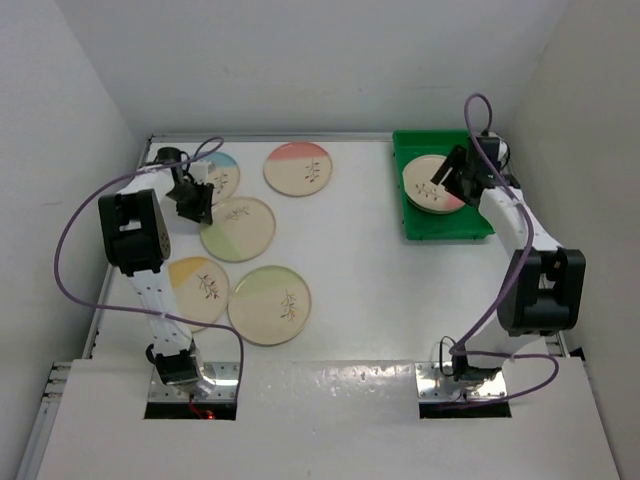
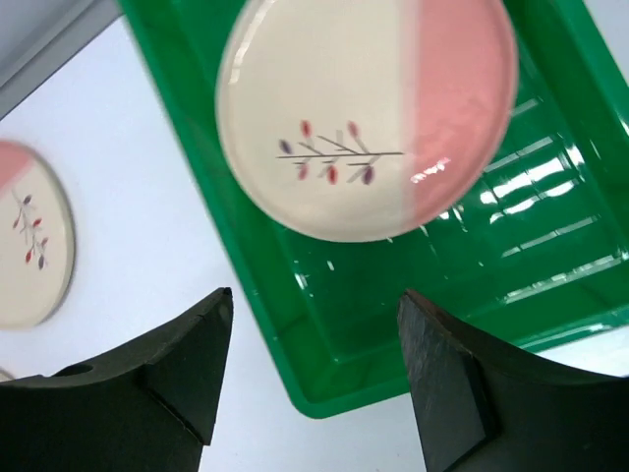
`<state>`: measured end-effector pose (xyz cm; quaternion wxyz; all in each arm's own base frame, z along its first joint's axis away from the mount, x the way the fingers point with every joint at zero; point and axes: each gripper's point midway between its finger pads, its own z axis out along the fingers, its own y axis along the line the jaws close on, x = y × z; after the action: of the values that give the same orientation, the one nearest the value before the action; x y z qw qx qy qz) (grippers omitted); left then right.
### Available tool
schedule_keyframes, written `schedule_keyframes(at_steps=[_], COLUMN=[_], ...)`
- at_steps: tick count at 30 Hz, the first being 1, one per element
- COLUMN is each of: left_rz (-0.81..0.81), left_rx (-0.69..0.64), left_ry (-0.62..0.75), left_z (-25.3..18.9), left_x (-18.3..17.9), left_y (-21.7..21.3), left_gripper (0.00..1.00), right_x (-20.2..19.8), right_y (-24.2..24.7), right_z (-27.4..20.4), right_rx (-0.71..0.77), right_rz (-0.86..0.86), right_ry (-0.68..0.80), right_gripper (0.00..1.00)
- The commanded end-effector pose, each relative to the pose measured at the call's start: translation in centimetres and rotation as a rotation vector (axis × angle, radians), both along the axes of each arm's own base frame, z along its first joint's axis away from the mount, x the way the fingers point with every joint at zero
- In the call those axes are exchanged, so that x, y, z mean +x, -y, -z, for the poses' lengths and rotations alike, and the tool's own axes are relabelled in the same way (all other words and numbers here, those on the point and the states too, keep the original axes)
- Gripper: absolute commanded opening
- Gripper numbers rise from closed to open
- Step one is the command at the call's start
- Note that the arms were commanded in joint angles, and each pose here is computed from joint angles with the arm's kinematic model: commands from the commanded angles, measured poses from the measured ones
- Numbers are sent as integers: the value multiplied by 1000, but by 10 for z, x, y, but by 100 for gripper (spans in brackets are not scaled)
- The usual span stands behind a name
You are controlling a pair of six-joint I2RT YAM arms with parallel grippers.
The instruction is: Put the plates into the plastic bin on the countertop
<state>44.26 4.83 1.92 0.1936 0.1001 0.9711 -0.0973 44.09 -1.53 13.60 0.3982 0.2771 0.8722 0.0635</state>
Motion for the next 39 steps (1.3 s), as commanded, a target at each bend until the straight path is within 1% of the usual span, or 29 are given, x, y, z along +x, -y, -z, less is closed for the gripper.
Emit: schedule_keyframes(at_steps=[1, 2, 3, 4, 5, 6, 7, 8, 9, 11, 12, 13, 14, 15, 16, 17, 18, 19, 21, 24, 25, 29, 32, 33, 35, 36, 37, 38, 39], left_rz=[61, 77, 81, 100, 106, 100, 107, 120, 139, 174, 200, 232, 252, 280, 295, 332, 359, 385, 428, 446, 457, 480, 488, 488, 482, 482, 480, 478, 479], left_rx=[4, -6, -17, -49, -64, -84, -103, -143, -156, -170, -181, -187, -200, -198, -204, -197, -190, -193, -189, -182, -184, -178, -182, -182, -174, -174, -164, -166, -165], left_ry=[-62, -70, -57, -51, -36, -31, -18, -11, 16, 64, 95, 106, 138, 179, 197, 219, 239, 272, 295, 303, 302, 285, 265, 260, 245, 245, 255, 240, 247], left_z=[25, 29, 26, 24, 20, 15, 12, 9, 0, -21, -32, -39, -53, -69, -78, -86, -93, -107, -116, -121, -121, -113, -104, -98, -88, -84, -87, -80, -79], left_x=[-7, -8, -4, -3, 1, 4, 7, 7, 13, 19, 23, 21, 24, 25, 24, 24, 23, 22, 19, 17, 16, 12, 11, 13, 16, 18, 21, 21, 26], left_y=[17, 24, 26, 36, 39, 42, 45, 52, 60, 74, 81, 91, 98, 104, 110, 120, 125, 132, 146, 154, 159, 167, 171, 171, 170, 170, 169, 169, 170], left_gripper=[41, 30, 24, 16, 1, 0, 0, 0, 0, 0, 0, 0, 0, 0, 0, 0, 0, 0, 0, 0, 0, 0, 0, 0, 0, 0, 0, 0, 0], right_x=[1, 0, 0, -2, -1, -4, -7, -13, -19, -29, -36, -37, -44, -44, -40, -42, -38, -30, -19, -11, -11, -6, -8, -18, -16, -20, -25, -29, -32], right_y=[-25, -44, -53, -69, -82, -104, -132, -155, -173, -217, -232, -256, -269, -277, -291, -300, -305, -313, -324, -335, -336, -335, -341, -344, -354, -356, -361, -362, -363], right_z=[-18, -20, -23, -20, -19, -12, -16, -15, 3, 0, 22, 11, 22, 35, 28, 39, 54, 57, 72, 80, 100, 125, 131, 134, 130, 132, 126, 127, 128], right_rx=[-92, -106, -107, -91, -83, -94, -29, -8, 30, 82, 127, 134, 186, 205, 224, 274, 291, 318, 349, 390, 415, 456, 529, 601, 663, 681, 726, 735, 737], right_rz=[-116, -178, -206, -291, -339, -423, -556, -632, -713, -865, -929, -995, -1047, -1059, -1082, -1086, -1080, -1077, -1070, -1042, -1009, -963, -968, -956, -997, -1005, -1018, -1022, -1025], right_ry=[52, 59, 69, 69, 73, 58, 72, 67, 22, 30, -26, -7, -41, -75, -52, -85, -105, -110, -127, -140, -183, -208, -205, -246, -193, -182, -181, -187, -187], right_gripper=[67, 68, 70, 71, 72, 75, 75, 77, 78, 78, 78, 78, 79, 79, 79, 79, 79, 79, 79, 79, 79, 79, 74, 71, 63, 53, 48, 38, 32])
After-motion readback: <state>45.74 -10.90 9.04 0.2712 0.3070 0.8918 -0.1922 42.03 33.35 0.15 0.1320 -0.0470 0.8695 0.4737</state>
